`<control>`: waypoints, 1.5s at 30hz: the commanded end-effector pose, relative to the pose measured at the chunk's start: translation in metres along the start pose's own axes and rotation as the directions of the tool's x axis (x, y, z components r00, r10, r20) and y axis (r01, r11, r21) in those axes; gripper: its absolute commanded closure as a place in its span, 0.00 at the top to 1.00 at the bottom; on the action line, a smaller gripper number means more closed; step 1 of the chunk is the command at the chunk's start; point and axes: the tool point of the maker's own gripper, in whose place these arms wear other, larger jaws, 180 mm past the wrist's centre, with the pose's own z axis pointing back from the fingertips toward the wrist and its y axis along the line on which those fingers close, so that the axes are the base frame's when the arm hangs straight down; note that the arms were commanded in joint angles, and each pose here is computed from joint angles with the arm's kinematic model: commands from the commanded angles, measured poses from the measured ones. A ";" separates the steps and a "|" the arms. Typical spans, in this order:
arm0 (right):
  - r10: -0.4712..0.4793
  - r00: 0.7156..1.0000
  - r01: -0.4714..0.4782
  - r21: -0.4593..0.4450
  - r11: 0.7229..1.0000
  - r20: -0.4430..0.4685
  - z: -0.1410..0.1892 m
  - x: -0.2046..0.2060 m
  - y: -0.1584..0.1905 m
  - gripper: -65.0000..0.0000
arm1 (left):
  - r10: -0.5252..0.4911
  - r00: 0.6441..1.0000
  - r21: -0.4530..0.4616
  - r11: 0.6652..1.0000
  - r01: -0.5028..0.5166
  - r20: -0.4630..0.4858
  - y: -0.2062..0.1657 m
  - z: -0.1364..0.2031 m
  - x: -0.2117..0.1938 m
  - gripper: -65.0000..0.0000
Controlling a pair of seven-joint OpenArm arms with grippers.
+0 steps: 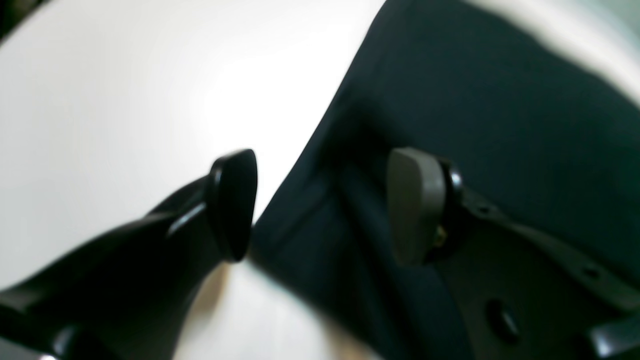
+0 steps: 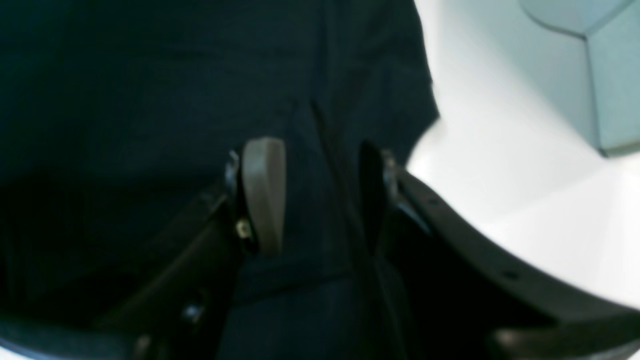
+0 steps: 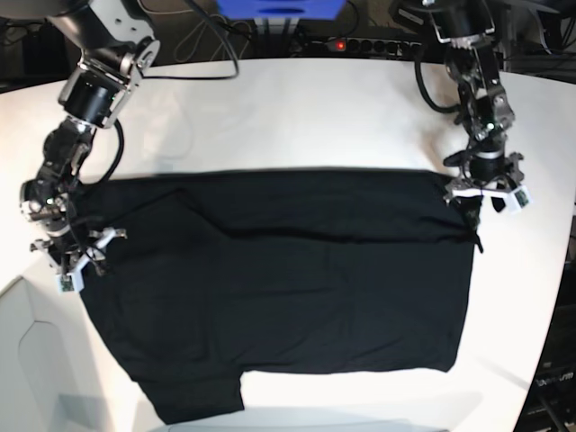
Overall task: Fold the T-shirt properly
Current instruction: 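Lift the shirt with both grippers and drag it toward the robot, then lift the shirt higher and lay it back flat, releasing both grippers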
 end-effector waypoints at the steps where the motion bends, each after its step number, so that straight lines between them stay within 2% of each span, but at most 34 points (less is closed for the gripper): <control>1: 0.017 0.997 -0.016 -0.009 1.000 0.082 0.006 0.026 -0.005 0.39 | -0.004 0.999 -0.002 1.000 0.004 0.050 0.001 -0.002 0.015 0.61; 7: 0.041 0.996 -0.039 -0.025 0.999 0.082 0.020 0.017 -0.001 0.40 | 0.003 1.000 0.033 0.999 -0.002 -0.022 0.016 -0.004 -0.014 0.61; 13: 0.037 0.995 -0.036 -0.021 0.999 0.095 0.031 0.010 0.004 0.40 | 0.008 0.999 0.045 0.999 -0.005 -0.045 0.020 -0.003 -0.023 0.61; 22: 0.053 0.997 -0.051 -0.031 0.998 0.062 0.036 -0.004 0.000 0.40 | 0.007 0.993 0.077 0.997 0.002 -0.114 0.036 0.001 -0.051 0.60; 23: 0.053 0.997 -0.052 -0.030 0.998 0.056 0.037 -0.008 0.000 0.40 | 0.011 0.993 0.079 0.997 -0.002 -0.117 0.036 0.000 -0.053 0.58; 25: 0.069 0.997 -0.067 -0.040 0.997 0.042 0.040 -0.012 -0.007 0.40 | 0.015 0.991 0.084 0.996 -0.004 -0.132 0.038 -0.001 -0.058 0.48; 28: 0.077 0.997 -0.077 -0.043 0.996 0.005 0.044 -0.028 -0.011 0.40 | 0.018 0.990 0.090 0.996 -0.005 -0.140 0.040 -0.001 -0.062 0.24; 31: 0.052 0.998 -0.054 -0.086 0.995 -0.019 0.053 -0.041 -0.030 0.40 | 0.018 0.990 0.090 0.996 -0.005 -0.141 0.040 -0.001 -0.062 0.00; 38: -0.011 0.996 -0.001 -0.134 0.991 -0.085 0.062 -0.075 -0.056 0.40 | 0.015 0.991 0.086 0.996 -0.004 -0.136 0.039 0.000 -0.060 0.00; 45: -0.055 0.984 0.037 -0.105 0.994 -0.172 0.060 -0.116 -0.050 0.40 | 0.013 0.990 0.087 0.996 -0.001 -0.137 0.040 0.001 -0.061 0.00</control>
